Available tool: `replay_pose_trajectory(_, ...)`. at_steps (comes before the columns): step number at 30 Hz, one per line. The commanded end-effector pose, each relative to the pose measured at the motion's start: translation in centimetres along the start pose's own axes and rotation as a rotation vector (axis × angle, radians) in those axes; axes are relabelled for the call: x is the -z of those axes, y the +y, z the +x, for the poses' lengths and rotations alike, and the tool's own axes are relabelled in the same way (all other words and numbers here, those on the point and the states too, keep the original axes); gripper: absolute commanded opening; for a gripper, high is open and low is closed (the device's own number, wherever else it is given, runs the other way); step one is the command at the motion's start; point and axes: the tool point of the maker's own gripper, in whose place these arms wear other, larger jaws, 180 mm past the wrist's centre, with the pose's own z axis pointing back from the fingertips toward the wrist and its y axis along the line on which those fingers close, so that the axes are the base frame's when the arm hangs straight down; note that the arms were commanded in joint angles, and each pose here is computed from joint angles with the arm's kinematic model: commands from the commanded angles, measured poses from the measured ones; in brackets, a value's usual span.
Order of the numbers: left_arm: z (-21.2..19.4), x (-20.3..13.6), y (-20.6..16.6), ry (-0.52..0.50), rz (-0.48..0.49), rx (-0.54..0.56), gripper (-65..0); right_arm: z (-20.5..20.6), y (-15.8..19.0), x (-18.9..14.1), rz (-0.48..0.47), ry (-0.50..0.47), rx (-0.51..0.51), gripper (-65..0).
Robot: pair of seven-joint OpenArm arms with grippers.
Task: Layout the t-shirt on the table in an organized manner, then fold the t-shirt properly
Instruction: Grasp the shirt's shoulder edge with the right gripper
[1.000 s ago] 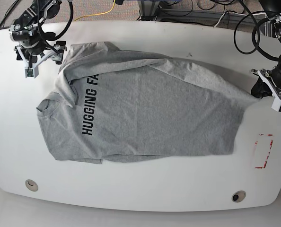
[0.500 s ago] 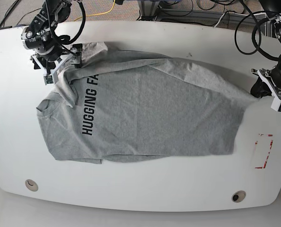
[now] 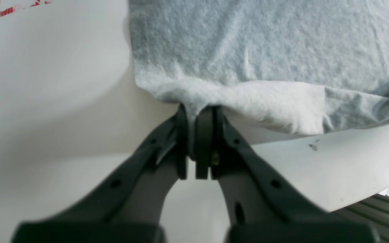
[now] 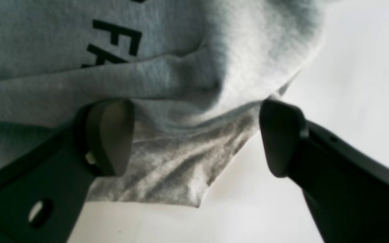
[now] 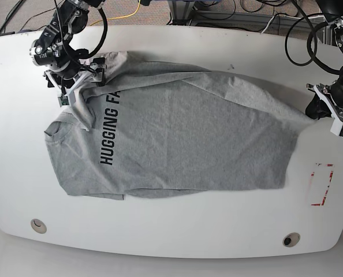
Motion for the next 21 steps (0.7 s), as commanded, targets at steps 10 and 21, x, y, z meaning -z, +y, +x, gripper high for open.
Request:
replay_pose_trajectory(10, 1.4, -0.6, 0.2, -0.044, 0.008, 0.024, -64.4, 2.2, -0.6, -2.8, -0.064, -0.086, -0.068, -10.5)
replay_pose_trajectory(21, 1.4, -0.6, 0.2, -0.044, 0.008, 0.024, -64.4, 0.6, -0.1, 0.2, 0.010, -0.055, 0.005, -10.5)
